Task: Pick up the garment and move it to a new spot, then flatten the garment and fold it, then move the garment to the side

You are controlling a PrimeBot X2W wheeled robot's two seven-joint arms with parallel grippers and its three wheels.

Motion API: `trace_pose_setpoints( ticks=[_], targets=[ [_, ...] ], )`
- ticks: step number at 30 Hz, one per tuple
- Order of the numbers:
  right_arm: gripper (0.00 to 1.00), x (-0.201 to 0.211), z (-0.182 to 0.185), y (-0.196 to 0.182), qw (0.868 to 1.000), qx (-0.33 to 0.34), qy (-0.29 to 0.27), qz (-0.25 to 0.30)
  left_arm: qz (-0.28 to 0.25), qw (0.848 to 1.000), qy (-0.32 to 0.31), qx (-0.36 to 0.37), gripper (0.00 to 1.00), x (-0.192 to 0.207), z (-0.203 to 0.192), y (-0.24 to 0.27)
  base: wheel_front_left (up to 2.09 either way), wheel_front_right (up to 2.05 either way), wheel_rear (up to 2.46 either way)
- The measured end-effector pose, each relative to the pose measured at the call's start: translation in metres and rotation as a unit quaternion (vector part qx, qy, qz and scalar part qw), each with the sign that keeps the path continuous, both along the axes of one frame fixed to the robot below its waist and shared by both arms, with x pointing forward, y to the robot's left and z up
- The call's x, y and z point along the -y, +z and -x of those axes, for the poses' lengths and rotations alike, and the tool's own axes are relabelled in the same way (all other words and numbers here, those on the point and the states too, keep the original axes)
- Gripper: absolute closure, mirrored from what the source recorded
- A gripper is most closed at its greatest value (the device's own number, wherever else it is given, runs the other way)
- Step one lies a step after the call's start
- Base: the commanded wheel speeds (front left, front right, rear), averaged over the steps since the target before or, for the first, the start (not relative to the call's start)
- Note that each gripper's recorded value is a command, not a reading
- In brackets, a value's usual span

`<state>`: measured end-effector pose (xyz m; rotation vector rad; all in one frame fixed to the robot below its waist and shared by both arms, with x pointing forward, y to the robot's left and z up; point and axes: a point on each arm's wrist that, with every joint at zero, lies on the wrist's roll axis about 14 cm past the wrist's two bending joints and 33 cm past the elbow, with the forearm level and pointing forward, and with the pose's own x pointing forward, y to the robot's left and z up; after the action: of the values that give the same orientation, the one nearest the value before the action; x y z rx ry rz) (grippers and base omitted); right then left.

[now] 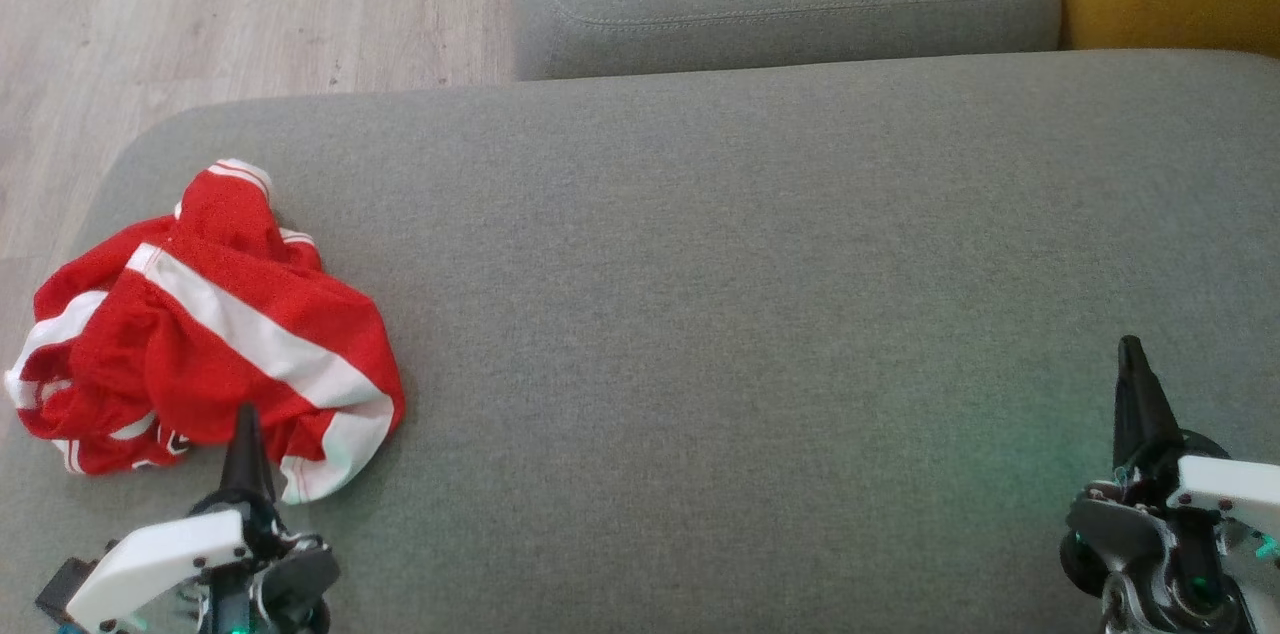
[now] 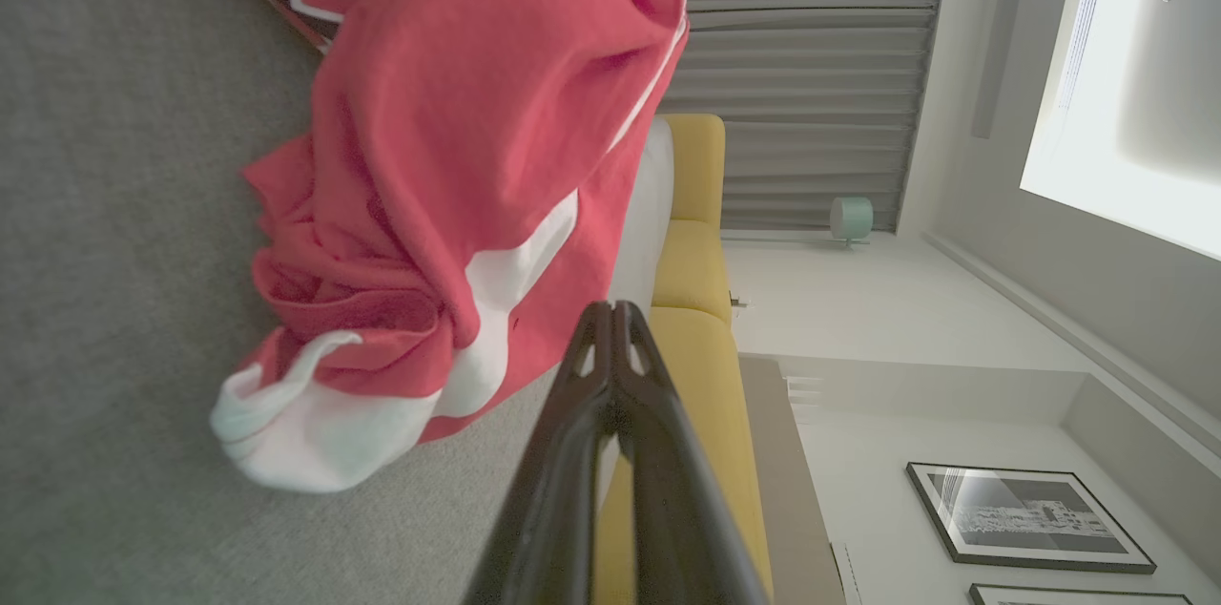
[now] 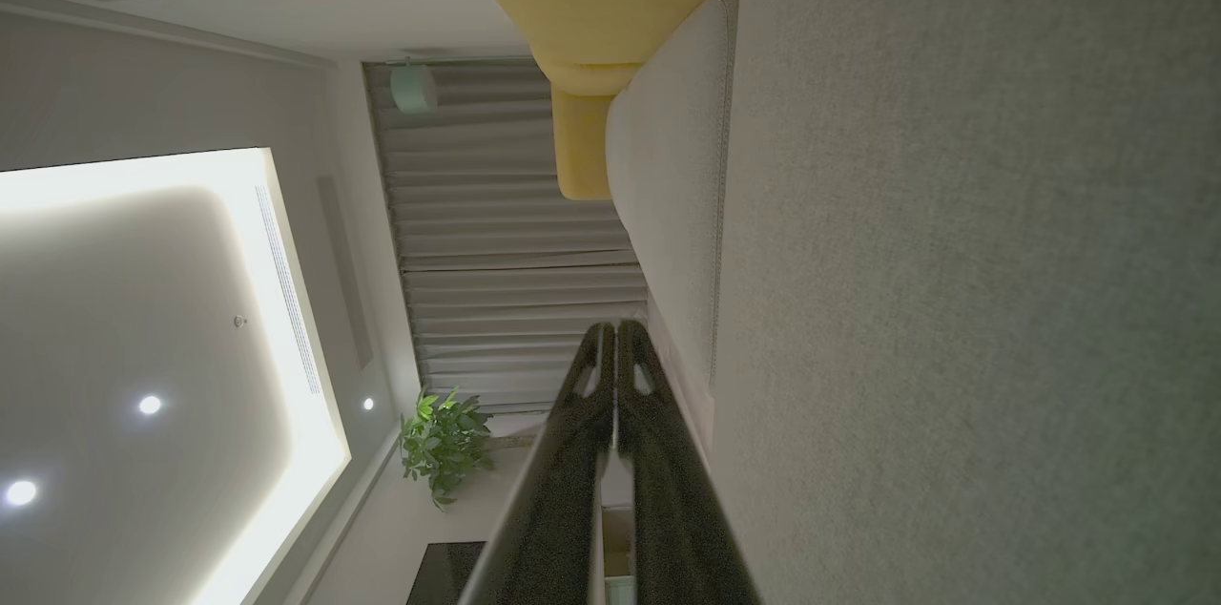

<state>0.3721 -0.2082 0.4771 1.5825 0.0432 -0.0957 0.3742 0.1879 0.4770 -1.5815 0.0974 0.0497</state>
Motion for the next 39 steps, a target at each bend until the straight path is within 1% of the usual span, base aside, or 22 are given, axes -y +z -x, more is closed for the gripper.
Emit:
trace_pose_setpoints(
  ticks=[39],
  targets=[
    [1.00,0.0000,0.0000,0.0000,1.000,0.000,0.000,0.000,0.000,1.000,0.000,0.000,1.00,0.0000,0.0000,0.0000,0.00,0.00,0.00]
  ],
)
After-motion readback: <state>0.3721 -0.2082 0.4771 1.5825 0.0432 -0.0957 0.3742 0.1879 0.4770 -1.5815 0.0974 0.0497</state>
